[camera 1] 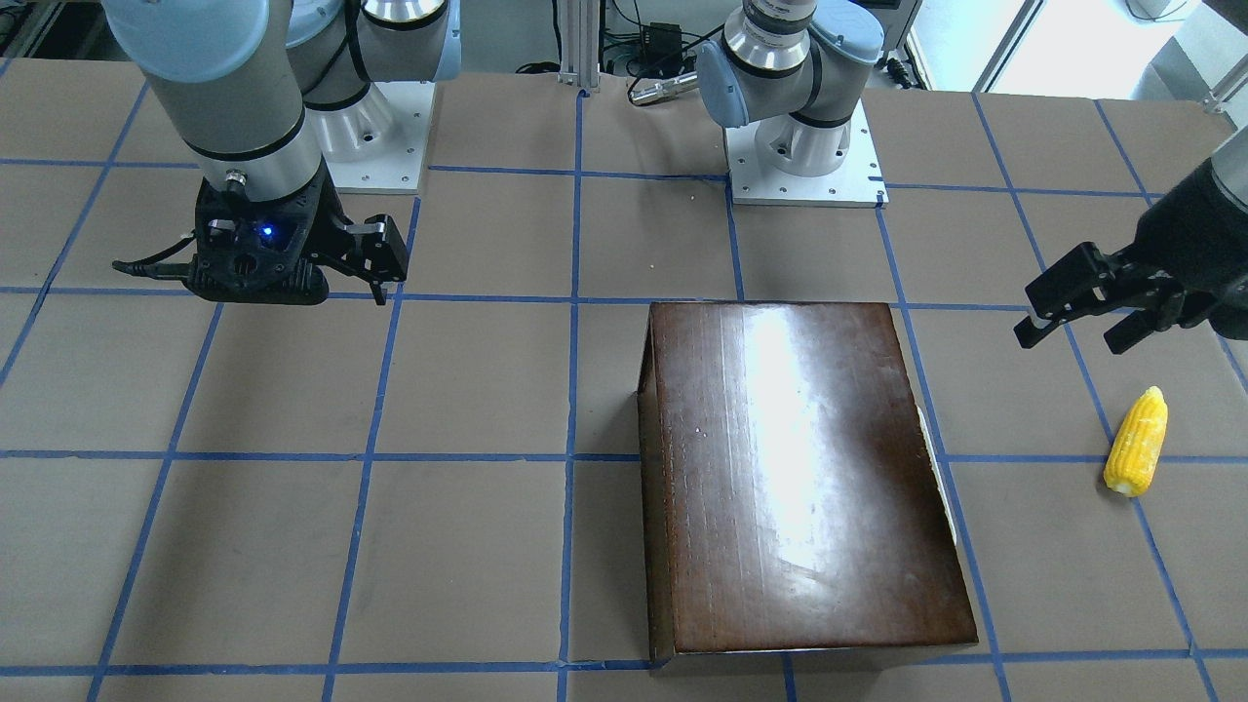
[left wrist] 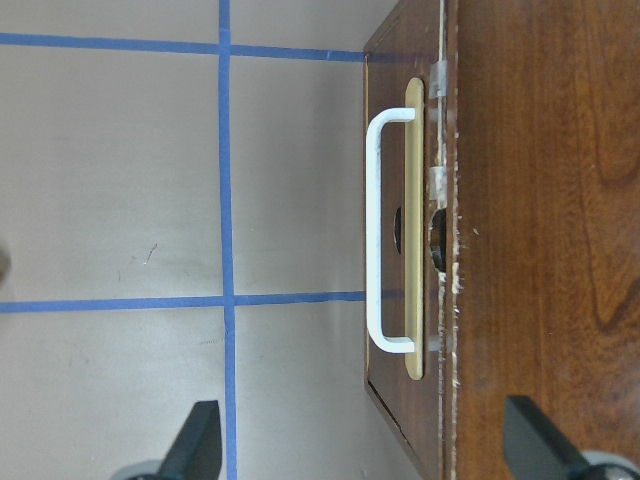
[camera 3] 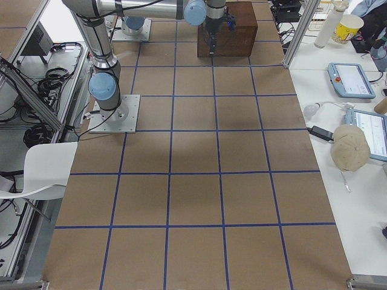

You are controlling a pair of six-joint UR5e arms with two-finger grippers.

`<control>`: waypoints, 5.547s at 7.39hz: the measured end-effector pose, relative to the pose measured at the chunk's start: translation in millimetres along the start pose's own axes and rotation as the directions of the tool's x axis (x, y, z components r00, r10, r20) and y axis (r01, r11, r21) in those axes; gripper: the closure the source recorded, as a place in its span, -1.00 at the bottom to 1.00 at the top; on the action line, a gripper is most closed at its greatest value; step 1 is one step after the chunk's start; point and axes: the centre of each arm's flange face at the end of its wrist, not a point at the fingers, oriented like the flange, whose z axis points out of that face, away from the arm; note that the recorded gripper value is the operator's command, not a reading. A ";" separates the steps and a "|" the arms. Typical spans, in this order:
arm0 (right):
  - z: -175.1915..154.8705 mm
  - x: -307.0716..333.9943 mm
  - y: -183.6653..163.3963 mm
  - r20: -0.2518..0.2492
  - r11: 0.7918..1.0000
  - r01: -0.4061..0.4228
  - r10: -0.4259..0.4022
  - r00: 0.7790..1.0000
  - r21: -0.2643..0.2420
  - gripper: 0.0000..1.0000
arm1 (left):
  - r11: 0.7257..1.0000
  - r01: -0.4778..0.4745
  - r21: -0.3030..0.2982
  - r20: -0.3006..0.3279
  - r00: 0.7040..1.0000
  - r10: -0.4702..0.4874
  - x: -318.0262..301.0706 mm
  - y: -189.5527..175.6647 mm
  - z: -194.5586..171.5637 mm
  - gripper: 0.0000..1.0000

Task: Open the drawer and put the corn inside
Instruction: 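Lower the left gripper beside the cabinet toward the white drawer handle, then align the left gripper with the white bar handle and grasp it, then pull the drawer handle away from the cabinet with the left gripper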

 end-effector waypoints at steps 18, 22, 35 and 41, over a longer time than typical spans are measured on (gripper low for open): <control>0.0 -0.1 0.0 0.002 1.000 0.000 0.000 1.000 0.000 -1.00 | 0.993 -0.032 -0.111 -0.278 0.961 0.000 -49.9 -55.4 186.8 -1.00; 0.0 -0.1 0.0 0.002 1.000 0.000 0.000 1.000 0.000 -1.00 | 0.991 -0.032 -0.132 -0.287 0.958 -0.007 -51.0 -51.9 200.4 -1.00; 0.1 -0.1 0.0 0.002 1.000 0.000 0.000 1.000 0.000 -1.00 | 0.993 -0.089 -0.075 -0.262 0.963 0.066 -66.3 -55.7 198.7 -1.00; 0.2 -0.2 -0.1 0.001 1.000 0.000 0.000 1.000 0.000 -1.00 | 0.987 -0.141 -0.074 -0.235 0.965 0.120 -72.5 -55.1 195.0 -1.00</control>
